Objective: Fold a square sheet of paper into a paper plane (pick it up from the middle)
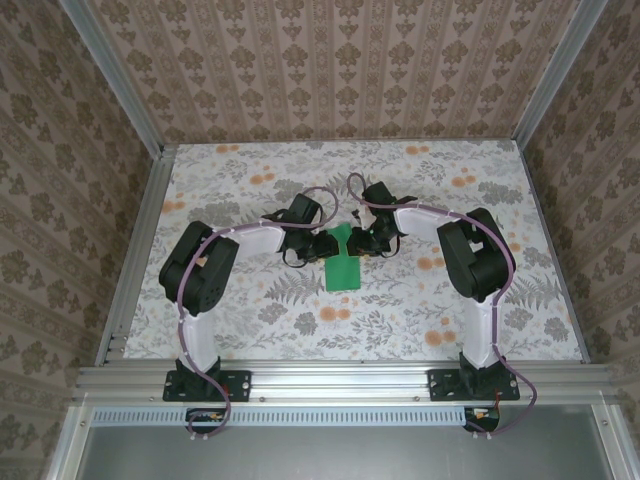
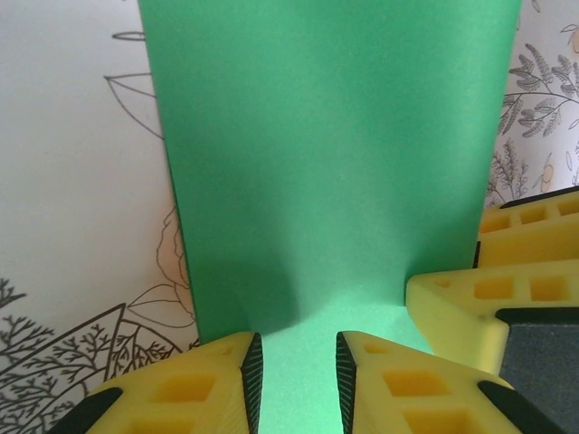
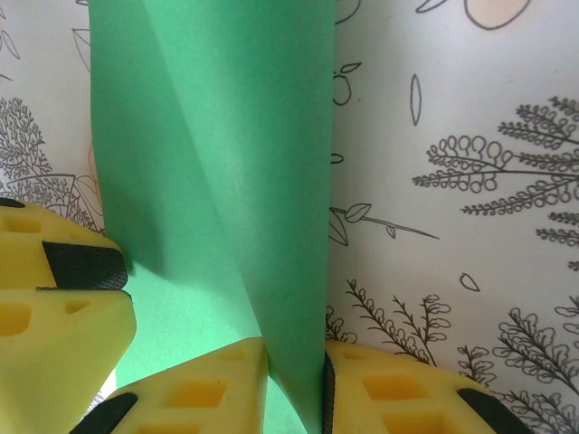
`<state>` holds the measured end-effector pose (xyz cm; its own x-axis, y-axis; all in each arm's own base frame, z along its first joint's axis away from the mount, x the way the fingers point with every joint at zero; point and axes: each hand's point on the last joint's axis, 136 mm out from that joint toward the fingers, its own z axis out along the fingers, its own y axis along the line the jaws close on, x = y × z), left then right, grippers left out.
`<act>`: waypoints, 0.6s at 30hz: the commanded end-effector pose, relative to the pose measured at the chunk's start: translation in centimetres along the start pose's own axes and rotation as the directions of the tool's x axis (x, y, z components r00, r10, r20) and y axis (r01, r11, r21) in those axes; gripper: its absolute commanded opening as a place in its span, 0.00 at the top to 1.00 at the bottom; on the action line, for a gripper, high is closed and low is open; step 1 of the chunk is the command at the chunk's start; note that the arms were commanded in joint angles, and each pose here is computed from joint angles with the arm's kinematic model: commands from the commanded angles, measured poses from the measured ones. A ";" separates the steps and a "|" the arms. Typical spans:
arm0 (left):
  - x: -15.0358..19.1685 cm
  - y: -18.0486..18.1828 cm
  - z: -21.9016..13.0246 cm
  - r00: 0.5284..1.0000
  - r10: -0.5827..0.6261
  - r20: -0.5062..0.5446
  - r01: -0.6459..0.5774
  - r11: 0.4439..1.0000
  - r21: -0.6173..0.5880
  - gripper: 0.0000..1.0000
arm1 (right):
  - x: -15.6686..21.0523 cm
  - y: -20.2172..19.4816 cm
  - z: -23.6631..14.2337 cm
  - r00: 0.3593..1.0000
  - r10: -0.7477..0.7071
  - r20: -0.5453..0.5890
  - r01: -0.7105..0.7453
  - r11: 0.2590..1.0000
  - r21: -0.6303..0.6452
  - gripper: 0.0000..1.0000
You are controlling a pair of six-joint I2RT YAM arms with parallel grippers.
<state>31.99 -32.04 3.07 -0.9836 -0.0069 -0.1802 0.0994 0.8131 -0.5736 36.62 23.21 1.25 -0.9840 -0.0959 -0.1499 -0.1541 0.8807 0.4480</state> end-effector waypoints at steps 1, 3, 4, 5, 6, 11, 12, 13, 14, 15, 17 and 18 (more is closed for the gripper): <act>-0.2 -1.8 -1.1 0.998 0.051 0.021 -0.052 0.998 0.046 0.69 | 2.6 -4.9 2.7 0.994 0.078 -0.083 -0.062 0.981 0.182 0.75; -0.1 -1.8 -1.1 0.998 0.052 0.019 -0.053 0.997 0.047 0.69 | 2.6 -4.9 2.7 0.994 0.076 -0.085 -0.059 0.981 0.184 0.75; -0.1 -1.8 -1.0 0.998 0.053 0.019 -0.054 0.998 0.046 0.69 | 2.7 -5.0 2.7 0.993 0.077 -0.085 -0.060 0.981 0.184 0.75; -0.1 -1.7 -0.9 0.999 0.051 0.016 -0.051 0.998 0.040 0.69 | 2.7 -4.9 2.6 0.994 0.074 -0.084 -0.057 0.981 0.183 0.75; 0.0 -1.5 -0.8 0.999 0.049 0.011 -0.049 0.998 0.035 0.70 | 2.7 -5.0 2.7 0.994 0.074 -0.085 -0.057 0.981 0.183 0.75; 0.4 -0.6 -0.2 0.999 0.035 -0.011 -0.035 0.999 0.001 0.71 | 2.7 -4.9 2.6 0.994 0.070 -0.084 -0.053 0.982 0.183 0.75; 0.5 -0.5 -0.1 0.999 0.034 -0.014 -0.034 0.999 -0.005 0.71 | 2.6 -5.0 2.6 0.994 0.073 -0.083 -0.056 0.981 0.184 0.75; 0.6 -0.3 0.0 0.999 0.034 -0.019 -0.034 0.999 -0.014 0.71 | 2.6 -5.0 2.7 0.994 0.073 -0.085 -0.056 0.981 0.184 0.75; 0.7 -0.1 0.0 0.999 0.031 -0.025 -0.032 0.999 -0.024 0.71 | 2.7 -4.9 2.7 0.994 0.073 -0.085 -0.056 0.981 0.185 0.75; 0.7 0.2 0.1 0.999 0.028 -0.028 -0.029 0.999 -0.034 0.71 | 2.7 -5.0 2.7 0.994 0.074 -0.085 -0.057 0.981 0.184 0.75; 1.1 0.6 0.4 0.999 0.022 -0.045 -0.025 0.998 -0.053 0.72 | 2.6 -4.9 2.7 0.994 0.073 -0.084 -0.056 0.982 0.183 0.75; 1.2 0.7 0.5 0.998 0.019 -0.052 -0.022 0.998 -0.057 0.72 | 2.6 -4.9 2.7 0.994 0.075 -0.084 -0.059 0.981 0.183 0.75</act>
<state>31.36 -31.95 2.88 -0.9856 0.0085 -0.1690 0.1027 0.8234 -0.5581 36.63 23.18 1.23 -0.9853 -0.0890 -0.1455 -0.1458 0.8823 0.4475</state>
